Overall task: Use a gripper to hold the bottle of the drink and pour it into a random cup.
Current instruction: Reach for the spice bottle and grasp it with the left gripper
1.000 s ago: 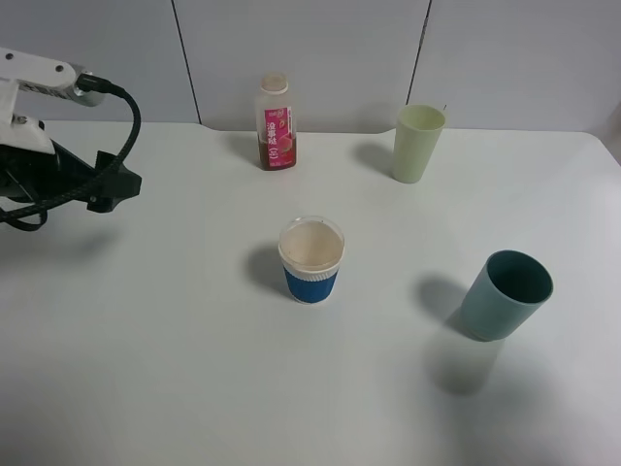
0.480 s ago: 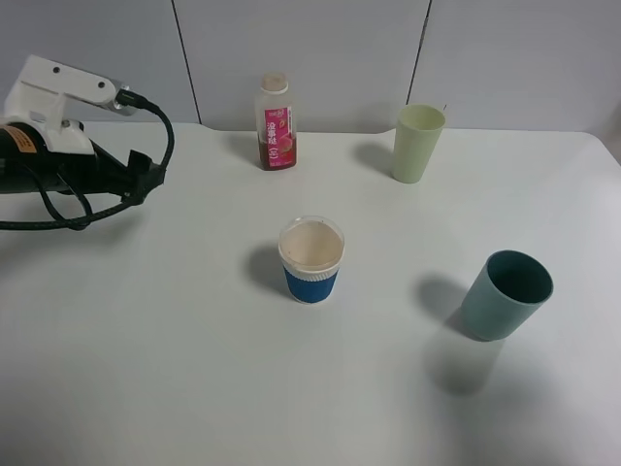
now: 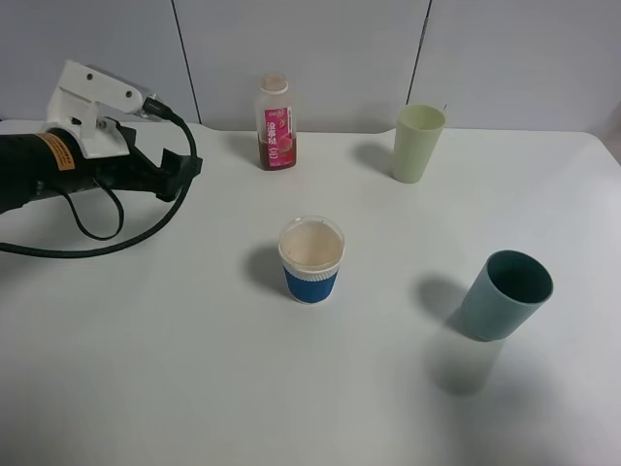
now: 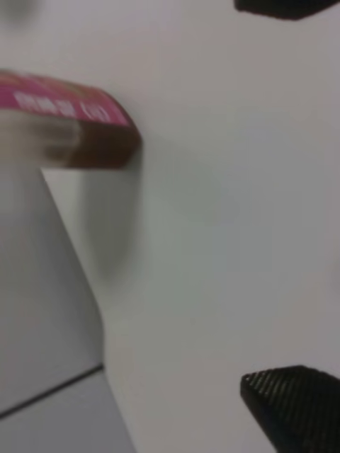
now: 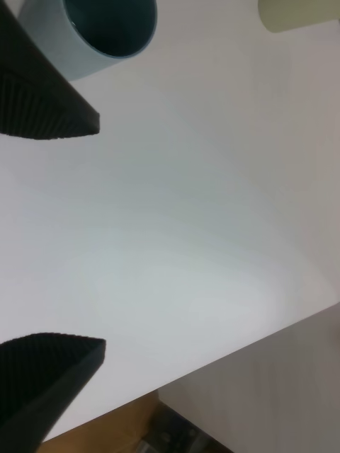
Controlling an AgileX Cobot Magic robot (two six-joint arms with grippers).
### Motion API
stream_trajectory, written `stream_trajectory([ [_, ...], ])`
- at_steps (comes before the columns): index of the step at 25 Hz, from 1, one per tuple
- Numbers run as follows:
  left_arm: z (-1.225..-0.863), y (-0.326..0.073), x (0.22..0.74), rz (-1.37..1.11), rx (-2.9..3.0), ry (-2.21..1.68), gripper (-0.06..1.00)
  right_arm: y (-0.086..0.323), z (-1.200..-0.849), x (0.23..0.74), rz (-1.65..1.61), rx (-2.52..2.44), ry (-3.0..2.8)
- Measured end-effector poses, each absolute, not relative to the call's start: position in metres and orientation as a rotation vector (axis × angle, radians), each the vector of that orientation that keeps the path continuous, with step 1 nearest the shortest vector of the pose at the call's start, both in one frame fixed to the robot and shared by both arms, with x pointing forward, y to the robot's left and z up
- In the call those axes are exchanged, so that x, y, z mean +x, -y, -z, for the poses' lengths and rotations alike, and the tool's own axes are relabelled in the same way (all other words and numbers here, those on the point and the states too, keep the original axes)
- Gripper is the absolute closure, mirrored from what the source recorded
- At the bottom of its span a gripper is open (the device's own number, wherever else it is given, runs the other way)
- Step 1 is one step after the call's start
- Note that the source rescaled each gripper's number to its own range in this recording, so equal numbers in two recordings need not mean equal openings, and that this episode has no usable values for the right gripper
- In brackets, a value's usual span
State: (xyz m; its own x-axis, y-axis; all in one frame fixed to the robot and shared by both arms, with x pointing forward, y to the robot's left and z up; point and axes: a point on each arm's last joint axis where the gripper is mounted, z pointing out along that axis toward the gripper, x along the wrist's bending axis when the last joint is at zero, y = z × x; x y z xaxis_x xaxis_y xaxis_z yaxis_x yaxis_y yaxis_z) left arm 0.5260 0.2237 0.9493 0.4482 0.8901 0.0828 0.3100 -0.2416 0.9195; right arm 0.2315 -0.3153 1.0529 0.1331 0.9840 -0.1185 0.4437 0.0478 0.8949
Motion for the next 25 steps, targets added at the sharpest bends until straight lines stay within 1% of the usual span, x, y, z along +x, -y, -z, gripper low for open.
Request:
stream_trajectory([
  [7, -0.939, -0.212, 0.531, -0.743, 1.763, -0.876, -0.06, 0.315, -1.053, 0.231, -0.777, 1.534, -1.445],
  [12, -0.933, -0.202, 0.545, -0.678, 1.788, -0.807, -0.06, 0.315, -1.053, 0.231, -0.777, 1.534, -1.445],
  [25, -0.916, -0.191, 0.591, -0.654, 1.822, -0.792, -0.06, 0.315, -1.053, 0.231, -0.777, 1.534, -1.445],
])
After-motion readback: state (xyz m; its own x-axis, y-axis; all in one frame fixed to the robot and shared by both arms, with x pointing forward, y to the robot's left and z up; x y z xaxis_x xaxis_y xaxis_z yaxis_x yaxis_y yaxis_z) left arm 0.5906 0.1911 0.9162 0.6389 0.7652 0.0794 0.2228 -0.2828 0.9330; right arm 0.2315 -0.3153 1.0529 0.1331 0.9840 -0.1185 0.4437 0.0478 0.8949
